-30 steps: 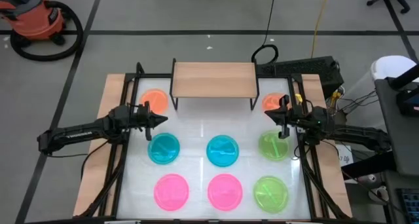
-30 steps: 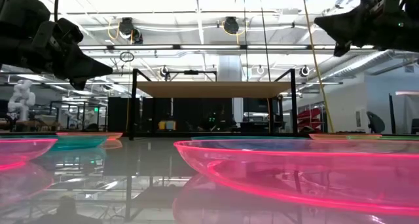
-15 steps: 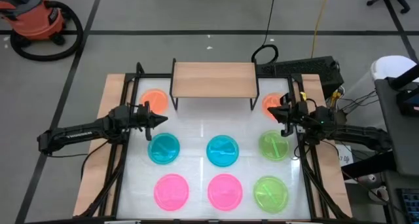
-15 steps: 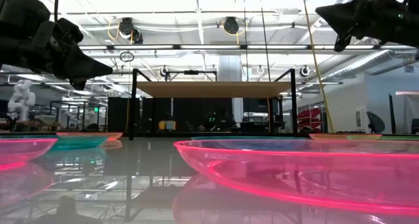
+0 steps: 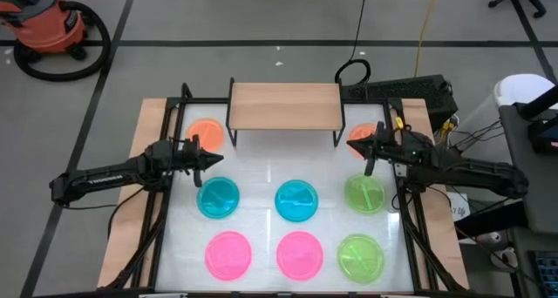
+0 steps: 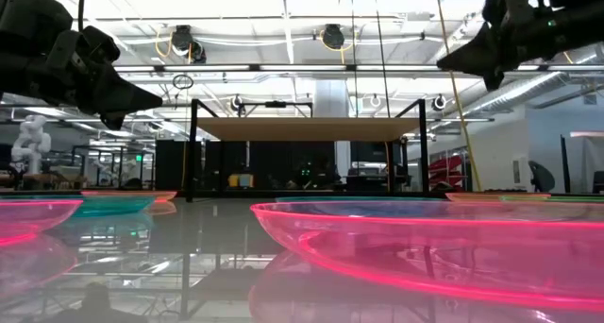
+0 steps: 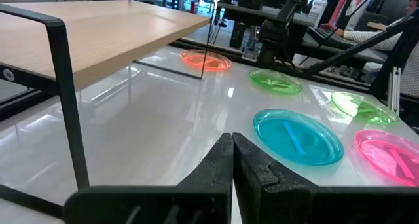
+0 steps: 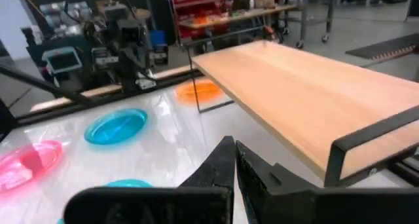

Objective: Place and stack plates onto a shelf
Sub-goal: Put the top green transparent plate on the shelf

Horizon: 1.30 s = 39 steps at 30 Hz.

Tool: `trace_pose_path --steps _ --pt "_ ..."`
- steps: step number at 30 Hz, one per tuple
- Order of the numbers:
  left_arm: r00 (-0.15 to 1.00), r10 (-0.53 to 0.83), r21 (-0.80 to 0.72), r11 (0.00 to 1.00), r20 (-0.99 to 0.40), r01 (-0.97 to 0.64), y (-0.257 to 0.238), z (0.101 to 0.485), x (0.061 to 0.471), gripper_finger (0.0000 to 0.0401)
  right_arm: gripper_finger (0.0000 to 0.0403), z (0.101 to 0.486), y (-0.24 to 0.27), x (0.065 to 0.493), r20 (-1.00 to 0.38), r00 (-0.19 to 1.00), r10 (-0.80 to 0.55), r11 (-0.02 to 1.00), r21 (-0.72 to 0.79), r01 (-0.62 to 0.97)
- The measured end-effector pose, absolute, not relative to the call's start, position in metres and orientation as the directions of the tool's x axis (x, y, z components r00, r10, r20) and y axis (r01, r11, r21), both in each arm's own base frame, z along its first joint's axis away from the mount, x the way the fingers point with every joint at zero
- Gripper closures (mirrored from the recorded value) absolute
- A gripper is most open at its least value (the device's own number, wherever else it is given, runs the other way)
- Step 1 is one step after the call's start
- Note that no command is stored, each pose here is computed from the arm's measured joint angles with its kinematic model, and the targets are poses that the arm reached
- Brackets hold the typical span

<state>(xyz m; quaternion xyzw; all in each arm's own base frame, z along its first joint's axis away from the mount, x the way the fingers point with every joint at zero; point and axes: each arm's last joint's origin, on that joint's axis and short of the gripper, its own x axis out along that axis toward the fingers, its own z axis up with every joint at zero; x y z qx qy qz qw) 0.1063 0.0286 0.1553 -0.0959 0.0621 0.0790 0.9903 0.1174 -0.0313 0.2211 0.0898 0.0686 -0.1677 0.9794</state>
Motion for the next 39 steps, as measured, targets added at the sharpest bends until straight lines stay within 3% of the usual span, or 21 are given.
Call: trace_pose_path --steps 14,26,39 --pt "0.98 0.144 -0.18 0.969 -0.138 -0.168 0.029 0.155 0.106 0.0397 0.0403 0.275 -0.022 0.143 -0.349 0.868 -0.354 0.923 0.018 0.383" --pt "0.98 0.144 -0.18 0.969 -0.138 -0.168 0.029 0.155 0.106 0.0397 0.0403 0.255 -0.017 0.153 -0.553 0.768 -0.324 0.918 0.014 0.397" --pt "0.98 0.144 -0.18 0.969 -0.138 -0.168 0.029 0.155 0.106 0.0397 0.0403 0.281 -0.001 0.165 -0.641 0.717 -0.274 0.926 0.024 0.376"
